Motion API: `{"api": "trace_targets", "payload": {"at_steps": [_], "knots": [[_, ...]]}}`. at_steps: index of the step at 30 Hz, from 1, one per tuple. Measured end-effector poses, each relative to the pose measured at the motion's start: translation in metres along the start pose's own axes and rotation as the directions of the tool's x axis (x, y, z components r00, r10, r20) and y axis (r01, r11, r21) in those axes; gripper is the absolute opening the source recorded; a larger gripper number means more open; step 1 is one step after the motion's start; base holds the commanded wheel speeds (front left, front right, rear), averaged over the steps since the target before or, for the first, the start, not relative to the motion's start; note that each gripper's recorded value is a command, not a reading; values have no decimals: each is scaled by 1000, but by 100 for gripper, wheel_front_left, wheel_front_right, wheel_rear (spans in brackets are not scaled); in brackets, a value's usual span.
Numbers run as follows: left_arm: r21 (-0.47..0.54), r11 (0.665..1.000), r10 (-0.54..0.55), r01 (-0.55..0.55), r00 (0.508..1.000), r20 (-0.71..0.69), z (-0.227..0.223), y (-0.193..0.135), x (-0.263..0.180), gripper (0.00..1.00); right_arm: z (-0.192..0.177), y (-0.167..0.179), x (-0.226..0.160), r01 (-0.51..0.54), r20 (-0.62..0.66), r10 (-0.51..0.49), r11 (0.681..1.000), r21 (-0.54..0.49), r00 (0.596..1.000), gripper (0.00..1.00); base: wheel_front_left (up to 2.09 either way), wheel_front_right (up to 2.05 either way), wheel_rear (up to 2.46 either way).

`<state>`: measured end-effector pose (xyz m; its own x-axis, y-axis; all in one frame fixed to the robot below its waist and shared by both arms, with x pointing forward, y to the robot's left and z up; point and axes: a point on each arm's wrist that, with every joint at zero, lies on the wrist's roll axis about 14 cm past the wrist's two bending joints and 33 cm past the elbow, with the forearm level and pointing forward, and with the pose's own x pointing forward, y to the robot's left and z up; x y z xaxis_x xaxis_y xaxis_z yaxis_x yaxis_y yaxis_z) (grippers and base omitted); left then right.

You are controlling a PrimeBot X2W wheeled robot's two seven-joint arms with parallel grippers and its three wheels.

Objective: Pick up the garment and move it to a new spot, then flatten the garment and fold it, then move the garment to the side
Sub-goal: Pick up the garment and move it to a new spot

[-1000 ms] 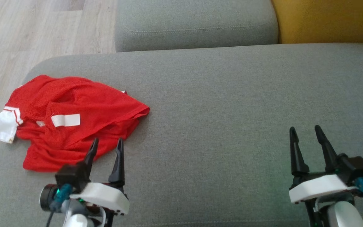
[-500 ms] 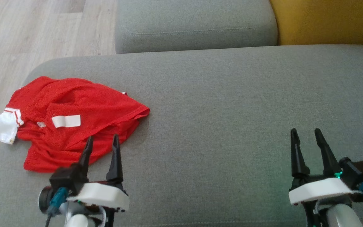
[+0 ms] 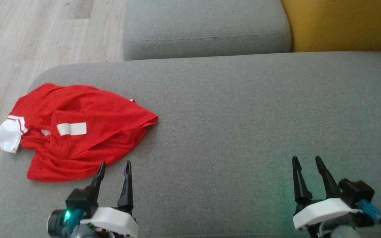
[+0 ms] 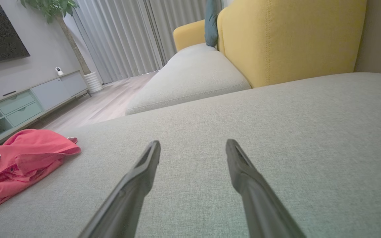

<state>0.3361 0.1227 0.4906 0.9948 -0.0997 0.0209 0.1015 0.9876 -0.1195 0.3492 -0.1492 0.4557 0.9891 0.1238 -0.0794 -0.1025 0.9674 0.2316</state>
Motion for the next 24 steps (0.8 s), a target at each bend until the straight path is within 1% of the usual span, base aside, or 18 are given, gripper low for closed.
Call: {"api": "trace_targets", "payload": {"at_steps": [6, 14, 21, 24], "knots": [[3, 1000, -4, 4, 1000, -18, -6, 0, -1, 100, 2, -1, 1, 1, 4, -1, 1000, -6, 1000, 100, 0, 0, 0], [5, 1000, 3, -3, 1000, 4, 1, 2, -1, 100, 7, 3, 5, -12, 18, 12, 1000, -9, 1000, 100, 0, 0, 0], [-8, 999, 50, -49, 998, 44, 13, 13, -5, 100, 15, 19, 12, -62, 40, 63, 998, -19, 997, 100, 0, 0, 0], [-12, 996, 92, -91, 993, 68, 21, 26, -10, 100, 18, 32, 17, -104, 47, 105, 994, -32, 993, 100, 0, 0, 0]]}}
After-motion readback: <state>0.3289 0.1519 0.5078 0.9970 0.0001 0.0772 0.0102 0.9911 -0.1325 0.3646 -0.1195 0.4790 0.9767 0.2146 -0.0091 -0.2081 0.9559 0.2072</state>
